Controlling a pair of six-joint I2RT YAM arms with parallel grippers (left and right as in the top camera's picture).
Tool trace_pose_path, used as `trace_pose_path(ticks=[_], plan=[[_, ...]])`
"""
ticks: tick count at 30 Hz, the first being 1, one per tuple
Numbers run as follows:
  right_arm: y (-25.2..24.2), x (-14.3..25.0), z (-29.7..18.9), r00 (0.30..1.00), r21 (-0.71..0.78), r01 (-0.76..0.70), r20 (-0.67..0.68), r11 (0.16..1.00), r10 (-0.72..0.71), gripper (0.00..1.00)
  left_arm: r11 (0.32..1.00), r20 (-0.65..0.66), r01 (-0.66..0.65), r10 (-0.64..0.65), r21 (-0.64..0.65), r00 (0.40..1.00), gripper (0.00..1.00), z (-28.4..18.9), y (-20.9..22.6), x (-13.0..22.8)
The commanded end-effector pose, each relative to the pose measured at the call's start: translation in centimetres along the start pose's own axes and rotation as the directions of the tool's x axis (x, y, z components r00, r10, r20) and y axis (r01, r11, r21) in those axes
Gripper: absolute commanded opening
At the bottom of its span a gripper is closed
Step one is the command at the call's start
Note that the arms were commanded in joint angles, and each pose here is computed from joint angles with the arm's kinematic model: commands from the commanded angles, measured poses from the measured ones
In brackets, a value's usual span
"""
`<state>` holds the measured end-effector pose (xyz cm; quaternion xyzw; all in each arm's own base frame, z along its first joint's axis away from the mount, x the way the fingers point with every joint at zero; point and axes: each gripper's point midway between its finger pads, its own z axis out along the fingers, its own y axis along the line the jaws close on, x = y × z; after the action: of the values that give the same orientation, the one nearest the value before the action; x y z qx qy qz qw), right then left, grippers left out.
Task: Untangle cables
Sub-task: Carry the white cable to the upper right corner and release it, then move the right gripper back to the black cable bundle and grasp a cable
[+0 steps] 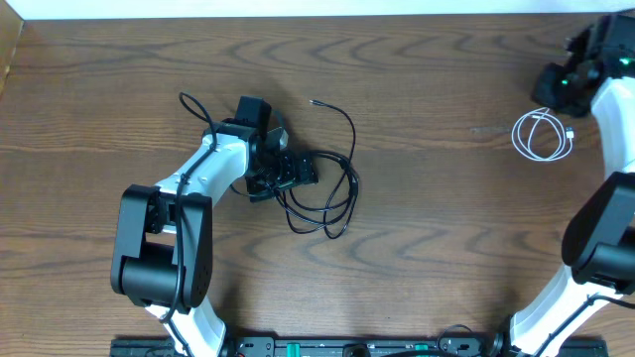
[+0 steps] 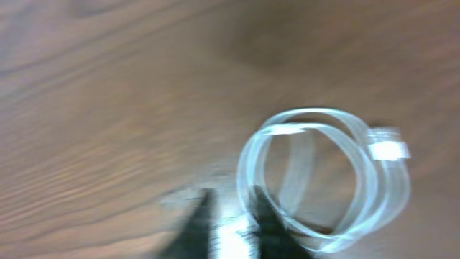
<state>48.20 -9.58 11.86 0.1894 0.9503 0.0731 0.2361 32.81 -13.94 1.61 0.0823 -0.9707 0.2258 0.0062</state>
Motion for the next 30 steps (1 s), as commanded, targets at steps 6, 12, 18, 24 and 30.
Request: trace_pose_path(ticks=[6,12,18,24,30], plan=[[9.8,4.3,0.5,0.981,-0.212,0.141,-0.104,0.967,-0.166,0.01,0.998,-0.024,0.007,-0.009,-0.057,1.000,0.98,1.2,1.7,0.6],[13.6,9.7,0.4,0.922,-0.264,0.257,-0.223,0.930,-0.318,0.01,0.998,-0.024,0.008,-0.009,-0.057,1.000,0.98,1.2,1.7,0.6],[17.2,16.4,0.1,0.850,-0.384,0.235,-0.364,0.893,-0.381,0.27,0.998,-0.024,0.007,-0.009,-0.057,1.000,0.98,1.2,1.7,0.6],[19.1,23.6,0.4,0.771,-0.389,0.178,-0.516,0.904,-0.374,0.20,0.998,-0.024,0.007,-0.009,-0.057,1.000,0.98,1.2,1.7,0.6],[22.8,29.8,-1.9,0.657,-0.526,0.119,-0.594,0.842,-0.464,0.23,0.998,-0.019,0.004,-0.005,-0.055,1.000,0.98,1.2,1.7,0.5]])
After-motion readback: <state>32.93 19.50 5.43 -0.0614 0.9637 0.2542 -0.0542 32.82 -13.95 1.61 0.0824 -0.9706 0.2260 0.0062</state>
